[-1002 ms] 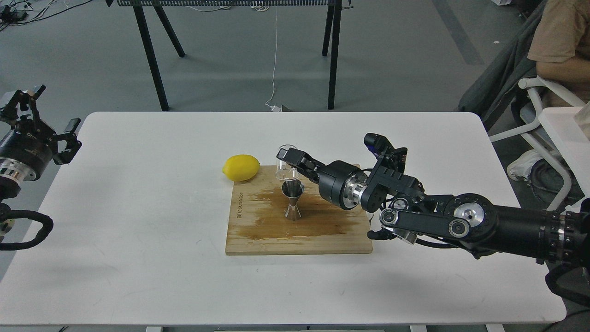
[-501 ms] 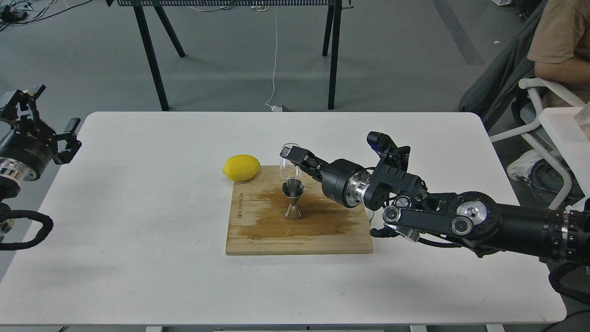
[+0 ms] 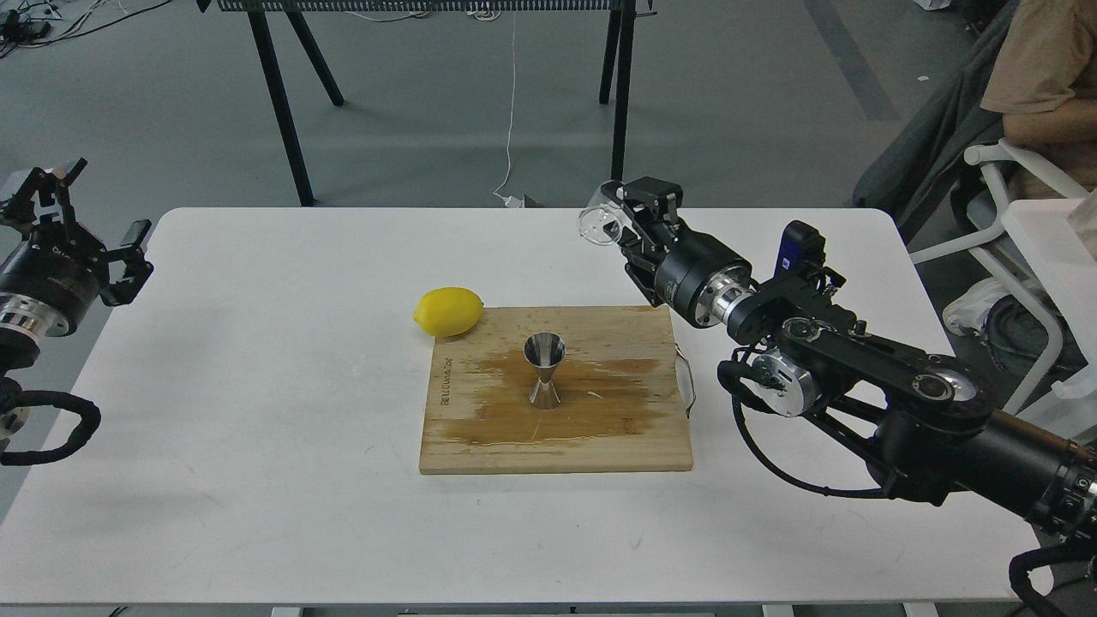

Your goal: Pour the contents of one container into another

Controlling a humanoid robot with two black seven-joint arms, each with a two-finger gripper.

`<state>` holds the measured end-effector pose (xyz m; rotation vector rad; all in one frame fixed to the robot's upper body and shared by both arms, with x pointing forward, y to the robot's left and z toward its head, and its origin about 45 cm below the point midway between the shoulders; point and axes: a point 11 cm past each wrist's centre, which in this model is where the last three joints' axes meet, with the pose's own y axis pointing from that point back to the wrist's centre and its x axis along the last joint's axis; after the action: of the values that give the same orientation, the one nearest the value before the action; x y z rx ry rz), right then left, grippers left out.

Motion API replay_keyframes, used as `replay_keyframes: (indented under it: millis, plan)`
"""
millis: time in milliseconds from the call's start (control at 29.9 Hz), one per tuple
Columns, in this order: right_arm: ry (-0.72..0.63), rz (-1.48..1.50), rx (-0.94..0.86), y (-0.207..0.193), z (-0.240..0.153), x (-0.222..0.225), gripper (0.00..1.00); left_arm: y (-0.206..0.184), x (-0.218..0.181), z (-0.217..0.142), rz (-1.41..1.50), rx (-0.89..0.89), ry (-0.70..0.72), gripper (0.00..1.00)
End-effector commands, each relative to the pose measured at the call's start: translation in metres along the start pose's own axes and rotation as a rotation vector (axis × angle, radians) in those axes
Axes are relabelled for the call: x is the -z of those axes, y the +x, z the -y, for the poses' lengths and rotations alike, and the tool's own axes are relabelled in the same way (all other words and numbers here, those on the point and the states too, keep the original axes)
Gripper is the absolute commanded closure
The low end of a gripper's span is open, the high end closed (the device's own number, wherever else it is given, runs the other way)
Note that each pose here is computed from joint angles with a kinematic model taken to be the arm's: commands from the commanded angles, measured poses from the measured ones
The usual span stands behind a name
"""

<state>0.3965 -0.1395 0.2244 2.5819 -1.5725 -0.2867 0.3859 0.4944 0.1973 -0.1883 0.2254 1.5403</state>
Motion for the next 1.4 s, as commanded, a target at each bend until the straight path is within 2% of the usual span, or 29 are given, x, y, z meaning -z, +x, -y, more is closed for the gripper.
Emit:
replay_keyframes:
  millis: [0,200,468,802,1369]
  plan:
    - [0.07,0.23,-0.103,0.03,-0.011,0.01,0.64,0.0,0.001,0.0,-0.004,-0.001,0.0,0.05]
    - [0.197,0.656,-0.274,0.095,-0.044,0.005,0.64,-0.005,0.005,0.002,-0.015,0.005,0.0,0.05]
    - [0.32,1.208,-0.463,0.148,-0.09,-0.044,0.64,-0.002,0.014,-0.004,-0.016,0.0,0.022,0.05]
    - [0.262,1.56,-0.669,0.168,-0.113,-0.118,0.64,-0.001,0.013,-0.005,-0.011,-0.002,0.022,0.05]
    - [0.138,1.638,-0.785,0.154,-0.114,-0.157,0.64,0.0,0.016,-0.006,-0.011,-0.004,0.028,0.05]
